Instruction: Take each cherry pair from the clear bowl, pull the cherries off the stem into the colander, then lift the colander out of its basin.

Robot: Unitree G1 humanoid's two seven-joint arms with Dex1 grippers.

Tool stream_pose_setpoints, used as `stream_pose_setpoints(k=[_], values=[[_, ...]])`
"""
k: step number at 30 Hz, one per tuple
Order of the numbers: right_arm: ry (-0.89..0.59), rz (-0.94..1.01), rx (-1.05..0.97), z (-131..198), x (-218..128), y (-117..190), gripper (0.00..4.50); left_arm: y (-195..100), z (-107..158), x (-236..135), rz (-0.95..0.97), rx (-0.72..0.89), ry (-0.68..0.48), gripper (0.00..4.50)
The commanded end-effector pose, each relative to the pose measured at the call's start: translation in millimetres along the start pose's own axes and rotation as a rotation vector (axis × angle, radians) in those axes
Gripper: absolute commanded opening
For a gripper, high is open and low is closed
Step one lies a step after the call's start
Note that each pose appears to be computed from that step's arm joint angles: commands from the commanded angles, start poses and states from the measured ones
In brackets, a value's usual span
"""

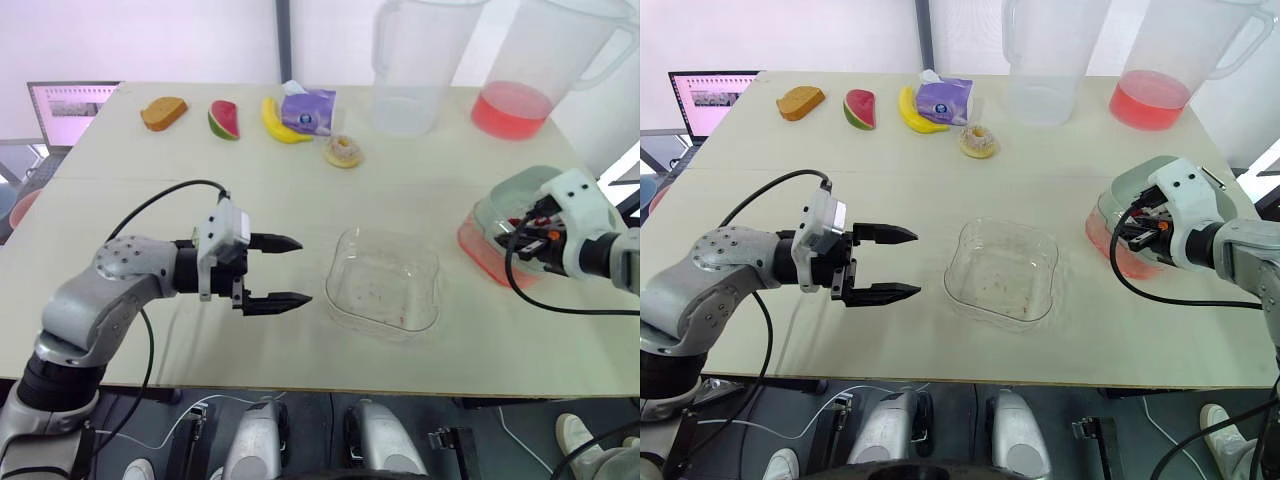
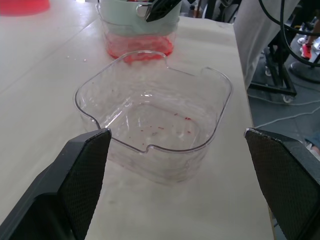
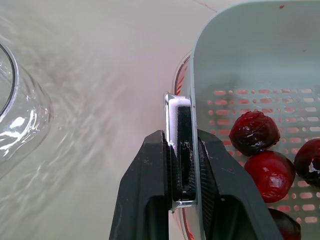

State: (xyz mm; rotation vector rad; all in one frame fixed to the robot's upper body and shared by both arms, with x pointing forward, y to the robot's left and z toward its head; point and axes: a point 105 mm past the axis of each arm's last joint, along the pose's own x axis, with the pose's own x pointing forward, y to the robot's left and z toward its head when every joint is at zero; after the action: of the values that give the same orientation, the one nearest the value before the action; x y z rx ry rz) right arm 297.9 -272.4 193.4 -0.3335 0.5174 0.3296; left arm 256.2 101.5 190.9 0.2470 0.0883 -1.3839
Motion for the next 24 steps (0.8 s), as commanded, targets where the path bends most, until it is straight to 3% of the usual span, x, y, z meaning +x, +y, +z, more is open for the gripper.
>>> stream_pose_setpoints(k=[1,9,16,21,24], values=[[-0.039,-0.046,-0.024,11.0,-6.7,-7.0,0.23,-3.0,8.6,0.7,-0.011,0.033,-0.013,4.50],[-0.037,-0.056,-0.040,13.0,-7.9,-8.1,0.23,-2.8,8.7,0.3,-0.007,0.035,-0.012,4.50],[-0.110,-0.084,-0.121,48.2,-21.4,-10.4,0.23,-2.7,7.8,-0.1,-0.004,0.034,-0.011,4.50],[-0.193,-0.009,-0.204,87.2,-27.8,11.1,0.23,2.8,7.3,-2.5,0.036,0.035,-0.014,4.50],[-0.247,0.107,-0.227,108.0,-14.9,35.3,0.23,15.6,9.9,-7.3,0.136,0.026,-0.045,4.50]])
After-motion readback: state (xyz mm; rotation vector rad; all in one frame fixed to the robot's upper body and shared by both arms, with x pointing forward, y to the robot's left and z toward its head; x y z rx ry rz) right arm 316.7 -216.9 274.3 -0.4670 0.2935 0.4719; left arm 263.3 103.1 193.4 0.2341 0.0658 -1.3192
